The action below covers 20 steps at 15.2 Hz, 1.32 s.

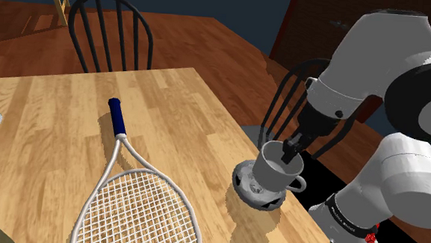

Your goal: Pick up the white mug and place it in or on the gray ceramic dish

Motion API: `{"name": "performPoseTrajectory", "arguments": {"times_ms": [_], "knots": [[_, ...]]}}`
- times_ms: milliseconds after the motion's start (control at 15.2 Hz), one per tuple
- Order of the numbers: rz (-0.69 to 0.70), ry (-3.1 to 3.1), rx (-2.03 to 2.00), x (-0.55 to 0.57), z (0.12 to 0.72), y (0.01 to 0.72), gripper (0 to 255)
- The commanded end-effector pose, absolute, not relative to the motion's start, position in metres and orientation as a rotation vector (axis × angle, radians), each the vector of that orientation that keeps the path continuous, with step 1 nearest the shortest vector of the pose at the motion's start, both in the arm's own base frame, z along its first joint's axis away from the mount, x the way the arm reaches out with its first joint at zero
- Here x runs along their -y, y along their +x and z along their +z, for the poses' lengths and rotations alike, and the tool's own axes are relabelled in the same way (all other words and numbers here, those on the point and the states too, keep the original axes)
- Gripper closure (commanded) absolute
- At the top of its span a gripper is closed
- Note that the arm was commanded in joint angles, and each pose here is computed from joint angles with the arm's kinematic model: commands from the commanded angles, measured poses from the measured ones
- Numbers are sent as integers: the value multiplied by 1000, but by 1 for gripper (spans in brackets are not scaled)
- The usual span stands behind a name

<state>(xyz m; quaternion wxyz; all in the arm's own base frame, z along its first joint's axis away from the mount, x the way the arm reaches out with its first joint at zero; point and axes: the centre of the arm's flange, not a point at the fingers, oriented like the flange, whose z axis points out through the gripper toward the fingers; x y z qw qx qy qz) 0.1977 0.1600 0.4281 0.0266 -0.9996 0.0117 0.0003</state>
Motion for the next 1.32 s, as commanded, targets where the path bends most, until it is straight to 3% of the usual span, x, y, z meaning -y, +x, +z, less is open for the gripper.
{"name": "performPoseTrajectory", "arguments": {"times_ms": [0,594,1056,1122,1254], "knots": [[0,-3088,-36,-160,418,196,255],[0,-3088,-36,-160,371,196,255],[0,-3088,-36,-160,371,196,255],[0,-3088,-36,-160,371,196,0],[0,-3088,-36,-160,371,196,0]]}}
